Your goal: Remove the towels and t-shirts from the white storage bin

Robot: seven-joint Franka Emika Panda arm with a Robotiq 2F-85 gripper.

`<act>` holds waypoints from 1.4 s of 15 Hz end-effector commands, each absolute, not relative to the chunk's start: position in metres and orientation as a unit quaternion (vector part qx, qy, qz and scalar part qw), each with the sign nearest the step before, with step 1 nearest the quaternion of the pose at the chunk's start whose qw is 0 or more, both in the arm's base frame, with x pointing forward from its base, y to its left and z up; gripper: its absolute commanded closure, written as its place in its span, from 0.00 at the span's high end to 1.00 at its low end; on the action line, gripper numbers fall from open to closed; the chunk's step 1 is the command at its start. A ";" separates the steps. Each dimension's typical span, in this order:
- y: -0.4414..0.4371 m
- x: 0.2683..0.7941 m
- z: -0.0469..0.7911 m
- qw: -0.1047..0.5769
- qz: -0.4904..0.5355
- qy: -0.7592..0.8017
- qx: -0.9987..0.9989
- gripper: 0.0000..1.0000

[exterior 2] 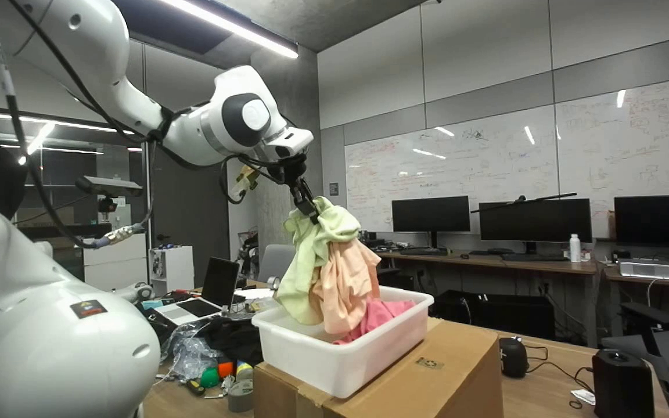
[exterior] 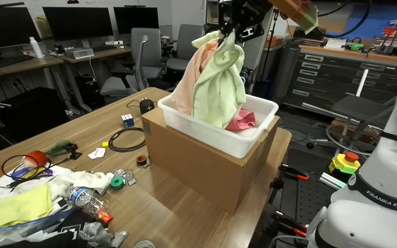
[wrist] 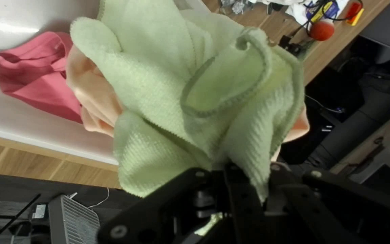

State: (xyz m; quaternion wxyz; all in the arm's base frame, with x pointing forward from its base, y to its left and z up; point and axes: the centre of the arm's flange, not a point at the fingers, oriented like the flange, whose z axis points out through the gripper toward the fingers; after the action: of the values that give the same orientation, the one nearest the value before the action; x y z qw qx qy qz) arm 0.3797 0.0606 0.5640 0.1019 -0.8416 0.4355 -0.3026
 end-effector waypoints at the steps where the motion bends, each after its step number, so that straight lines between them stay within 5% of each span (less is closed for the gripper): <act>1: 0.054 0.359 0.579 0.139 -0.347 0.442 -0.815 0.08; 8: 0.065 0.346 0.601 0.147 -0.371 0.416 -0.817 0.08; 21: 0.267 0.311 0.565 0.069 -0.304 0.100 -0.945 0.09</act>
State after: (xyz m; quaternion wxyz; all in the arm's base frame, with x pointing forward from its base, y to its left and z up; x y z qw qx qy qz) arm 0.3022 0.2501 0.5574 0.0686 -0.9273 0.1679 -0.3274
